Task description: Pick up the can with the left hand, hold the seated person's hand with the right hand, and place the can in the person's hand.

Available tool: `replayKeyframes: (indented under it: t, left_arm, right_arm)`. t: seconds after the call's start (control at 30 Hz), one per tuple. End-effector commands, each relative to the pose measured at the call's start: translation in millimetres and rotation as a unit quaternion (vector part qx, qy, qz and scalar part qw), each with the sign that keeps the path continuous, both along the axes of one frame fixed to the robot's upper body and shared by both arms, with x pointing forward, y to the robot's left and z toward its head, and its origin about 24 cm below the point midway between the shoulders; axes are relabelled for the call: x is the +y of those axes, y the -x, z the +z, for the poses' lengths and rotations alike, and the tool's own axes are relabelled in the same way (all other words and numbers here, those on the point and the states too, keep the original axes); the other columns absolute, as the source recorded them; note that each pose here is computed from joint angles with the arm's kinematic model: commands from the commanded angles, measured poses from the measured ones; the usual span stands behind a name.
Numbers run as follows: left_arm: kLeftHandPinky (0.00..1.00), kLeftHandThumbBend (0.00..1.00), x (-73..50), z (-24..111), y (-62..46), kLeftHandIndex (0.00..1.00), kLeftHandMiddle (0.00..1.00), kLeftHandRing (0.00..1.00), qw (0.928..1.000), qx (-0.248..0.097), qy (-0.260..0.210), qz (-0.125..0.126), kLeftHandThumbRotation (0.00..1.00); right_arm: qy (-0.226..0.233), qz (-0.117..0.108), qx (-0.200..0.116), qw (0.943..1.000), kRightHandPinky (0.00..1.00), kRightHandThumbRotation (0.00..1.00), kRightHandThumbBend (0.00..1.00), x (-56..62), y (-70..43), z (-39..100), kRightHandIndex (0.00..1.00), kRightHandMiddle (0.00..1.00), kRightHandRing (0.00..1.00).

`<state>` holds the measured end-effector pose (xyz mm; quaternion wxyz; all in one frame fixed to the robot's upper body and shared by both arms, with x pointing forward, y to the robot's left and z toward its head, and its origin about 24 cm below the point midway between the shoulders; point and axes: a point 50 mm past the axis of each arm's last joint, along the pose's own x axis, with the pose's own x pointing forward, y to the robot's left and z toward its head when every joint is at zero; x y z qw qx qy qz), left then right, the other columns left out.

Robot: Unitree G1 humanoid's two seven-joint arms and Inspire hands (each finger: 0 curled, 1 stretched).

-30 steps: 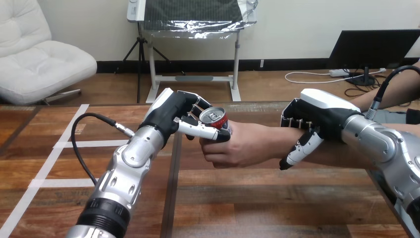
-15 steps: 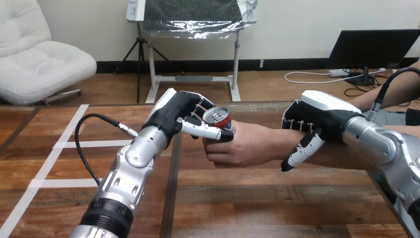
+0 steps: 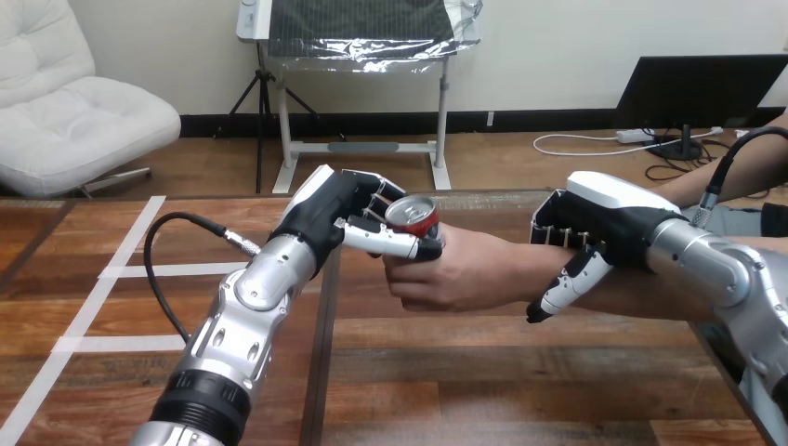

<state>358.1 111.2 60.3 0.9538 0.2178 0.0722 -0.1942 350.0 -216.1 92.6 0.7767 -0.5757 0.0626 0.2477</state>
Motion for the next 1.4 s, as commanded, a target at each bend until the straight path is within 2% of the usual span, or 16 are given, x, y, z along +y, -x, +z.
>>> replayKeyframes:
  t: [0.0,0.1,0.2,0.43,0.63,1.0,1.37]
  left_arm:
    - [0.67,0.88,-33.9,26.8,0.0,0.73,0.75,0.75,0.9965,-0.045,0.045,-0.054,0.61]
    - [0.71,0.87,-30.8,26.8,1.3,0.78,0.79,0.79,0.9961,-0.051,0.051,-0.051,0.74]
    - [0.74,0.85,-27.7,26.8,2.8,0.81,0.82,0.81,0.9956,-0.058,0.057,-0.047,0.80]
    - [0.86,0.84,-21.3,26.2,7.2,0.84,0.87,0.88,0.9936,-0.072,0.081,-0.032,0.89]
    - [0.91,0.84,-15.4,25.0,11.3,0.86,0.88,0.90,0.9921,-0.088,0.085,-0.028,0.95]
    - [0.99,0.95,-2.2,19.8,21.2,0.92,0.93,0.96,0.9897,-0.094,0.106,-0.020,1.00]
    - [0.98,1.00,8.4,16.2,34.6,0.92,0.92,0.93,0.9877,-0.105,0.116,0.001,1.00]
  right_arm:
    - [-0.002,0.022,0.015,0.9996,0.41,0.44,0.98,8.3,2.2,-2.6,0.55,0.52,0.46]
    - [0.003,0.026,0.021,0.9994,0.44,0.54,0.99,7.4,3.5,-1.9,0.62,0.56,0.49]
    - [0.003,0.028,0.026,0.9993,0.46,0.59,1.00,6.3,5.0,-1.1,0.65,0.58,0.52]
    - [-0.007,0.028,0.030,0.9991,0.54,0.66,1.00,3.1,8.4,0.0,0.73,0.66,0.60]
    - [-0.012,0.027,0.027,0.9992,0.60,0.70,1.00,1.0,11.2,1.0,0.76,0.71,0.67]
    - [-0.034,0.018,0.028,0.9989,0.72,0.77,1.00,-1.2,15.5,3.1,0.83,0.82,0.81]
    - [-0.059,0.003,0.029,0.9978,0.73,0.82,1.00,-2.4,19.6,3.9,0.89,0.89,0.88]
